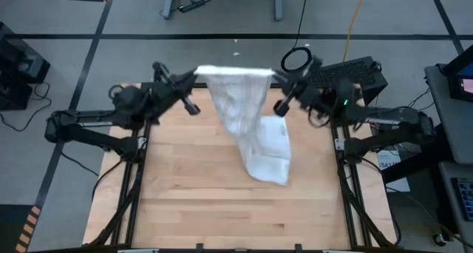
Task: Roll towel
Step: Roll the towel
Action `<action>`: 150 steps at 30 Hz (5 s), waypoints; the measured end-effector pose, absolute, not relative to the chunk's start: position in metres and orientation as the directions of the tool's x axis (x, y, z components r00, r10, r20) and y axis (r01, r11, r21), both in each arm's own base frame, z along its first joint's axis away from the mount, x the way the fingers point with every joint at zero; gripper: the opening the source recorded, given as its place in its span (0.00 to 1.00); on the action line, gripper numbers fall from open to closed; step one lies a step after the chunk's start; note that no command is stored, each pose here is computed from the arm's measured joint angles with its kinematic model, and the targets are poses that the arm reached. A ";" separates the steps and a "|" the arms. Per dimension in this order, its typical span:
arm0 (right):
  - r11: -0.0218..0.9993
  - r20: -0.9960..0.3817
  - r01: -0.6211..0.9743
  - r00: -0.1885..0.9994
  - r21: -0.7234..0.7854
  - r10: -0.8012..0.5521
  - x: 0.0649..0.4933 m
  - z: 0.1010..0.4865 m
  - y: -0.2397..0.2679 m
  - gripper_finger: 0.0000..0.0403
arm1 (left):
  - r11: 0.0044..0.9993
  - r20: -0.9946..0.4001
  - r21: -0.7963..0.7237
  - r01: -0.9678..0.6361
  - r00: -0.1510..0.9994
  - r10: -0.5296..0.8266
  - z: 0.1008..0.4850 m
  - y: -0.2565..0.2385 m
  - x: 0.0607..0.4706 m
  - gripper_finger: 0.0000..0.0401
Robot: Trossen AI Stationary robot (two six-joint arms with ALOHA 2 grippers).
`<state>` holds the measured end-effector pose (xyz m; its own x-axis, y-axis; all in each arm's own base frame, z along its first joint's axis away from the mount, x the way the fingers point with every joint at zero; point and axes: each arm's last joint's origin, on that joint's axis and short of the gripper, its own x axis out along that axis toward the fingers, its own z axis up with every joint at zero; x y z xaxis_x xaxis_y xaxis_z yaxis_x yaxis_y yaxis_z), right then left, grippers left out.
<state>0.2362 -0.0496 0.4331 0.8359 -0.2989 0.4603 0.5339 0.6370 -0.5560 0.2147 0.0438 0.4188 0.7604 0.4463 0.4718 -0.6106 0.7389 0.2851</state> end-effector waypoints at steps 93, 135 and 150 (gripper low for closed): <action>0.995 -0.893 0.090 0.450 0.034 -0.010 0.180 0.257 0.184 0.00 | 0.906 -0.672 -0.007 -0.424 0.673 0.310 0.165 0.079 0.318 0.40; 0.937 -0.473 0.348 0.822 -0.023 -0.316 0.321 0.228 0.148 0.00 | 0.981 -0.700 -0.166 -0.100 0.713 -0.046 0.233 -0.018 0.314 0.55; 0.973 -0.424 0.224 0.878 -0.044 -0.222 0.329 0.243 0.141 0.00 | 0.961 -0.430 -0.008 -0.277 0.869 0.247 0.223 -0.133 0.301 0.56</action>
